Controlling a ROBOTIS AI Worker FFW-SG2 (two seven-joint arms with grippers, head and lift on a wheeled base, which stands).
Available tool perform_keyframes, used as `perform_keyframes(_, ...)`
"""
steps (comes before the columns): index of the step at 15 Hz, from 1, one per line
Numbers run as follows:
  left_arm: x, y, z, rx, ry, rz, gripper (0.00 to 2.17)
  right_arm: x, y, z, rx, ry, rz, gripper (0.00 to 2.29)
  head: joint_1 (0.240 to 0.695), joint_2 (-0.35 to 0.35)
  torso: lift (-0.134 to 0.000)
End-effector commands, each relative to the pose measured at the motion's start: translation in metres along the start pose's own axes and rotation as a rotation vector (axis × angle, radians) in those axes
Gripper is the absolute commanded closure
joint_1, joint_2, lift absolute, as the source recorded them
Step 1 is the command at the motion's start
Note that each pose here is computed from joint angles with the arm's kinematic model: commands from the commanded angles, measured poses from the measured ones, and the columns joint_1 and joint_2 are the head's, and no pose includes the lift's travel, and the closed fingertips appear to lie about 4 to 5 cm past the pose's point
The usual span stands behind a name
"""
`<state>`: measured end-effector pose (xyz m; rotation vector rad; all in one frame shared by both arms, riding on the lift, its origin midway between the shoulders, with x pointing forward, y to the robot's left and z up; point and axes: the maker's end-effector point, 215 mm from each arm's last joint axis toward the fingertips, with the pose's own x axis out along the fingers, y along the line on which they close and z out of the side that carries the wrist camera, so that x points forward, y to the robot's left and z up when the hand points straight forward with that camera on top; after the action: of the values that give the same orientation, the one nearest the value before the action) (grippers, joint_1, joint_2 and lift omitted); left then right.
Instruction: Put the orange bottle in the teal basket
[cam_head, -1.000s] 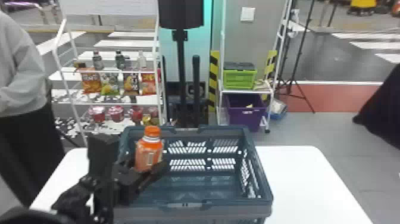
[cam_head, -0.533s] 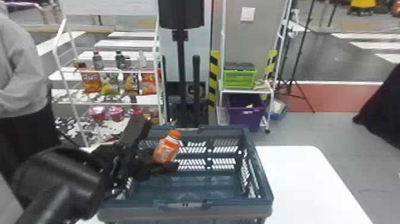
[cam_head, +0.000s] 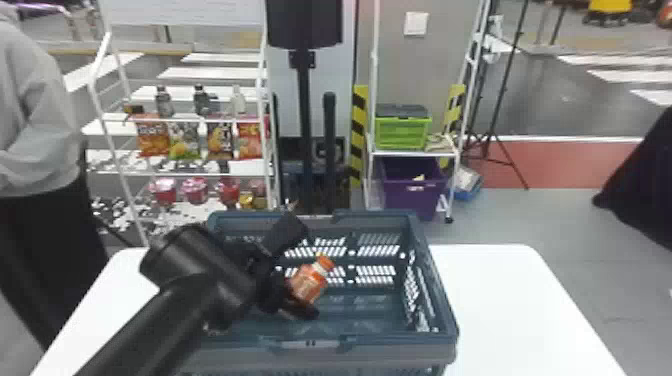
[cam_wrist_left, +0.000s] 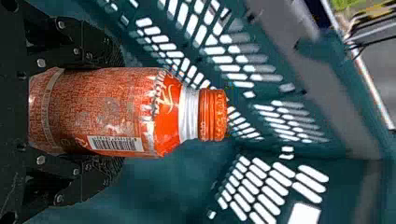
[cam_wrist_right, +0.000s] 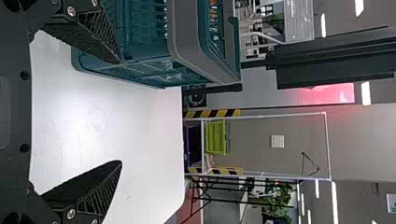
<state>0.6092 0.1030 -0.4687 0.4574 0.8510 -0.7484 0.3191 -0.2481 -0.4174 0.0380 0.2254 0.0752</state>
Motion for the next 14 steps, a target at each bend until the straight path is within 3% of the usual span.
perform_keyframes(1, 0.016, -0.010, -0.002, 0.035, 0.045, -0.015, 0.61, 0.000, 0.000, -0.001, 0.000, 0.002, 0.000, 0.12, 0.499, 0.000, 0.000)
perform_keyframes(4, 0.022, -0.010, -0.012, 0.083, 0.106, 0.014, 0.61, 0.000, 0.000, 0.000, 0.000, 0.001, -0.001, 0.12, 0.499, 0.000, 0.000)
perform_keyframes(9, 0.024, -0.013, -0.016, 0.068, 0.114, 0.006, 0.36, 0.000, 0.000, 0.000, 0.000, -0.001, -0.001, 0.12, 0.499, 0.000, 0.000)
perform_keyframes(10, 0.022, -0.010, -0.014, 0.059, 0.108, 0.014, 0.25, 0.000, 0.000, 0.001, 0.000, -0.001, -0.001, 0.12, 0.499, 0.000, 0.000)
perform_keyframes(14, 0.013, -0.003, -0.003, 0.012, 0.058, 0.024, 0.14, -0.002, 0.000, 0.001, 0.000, -0.001, 0.000, 0.12, 0.499, 0.000, 0.000)
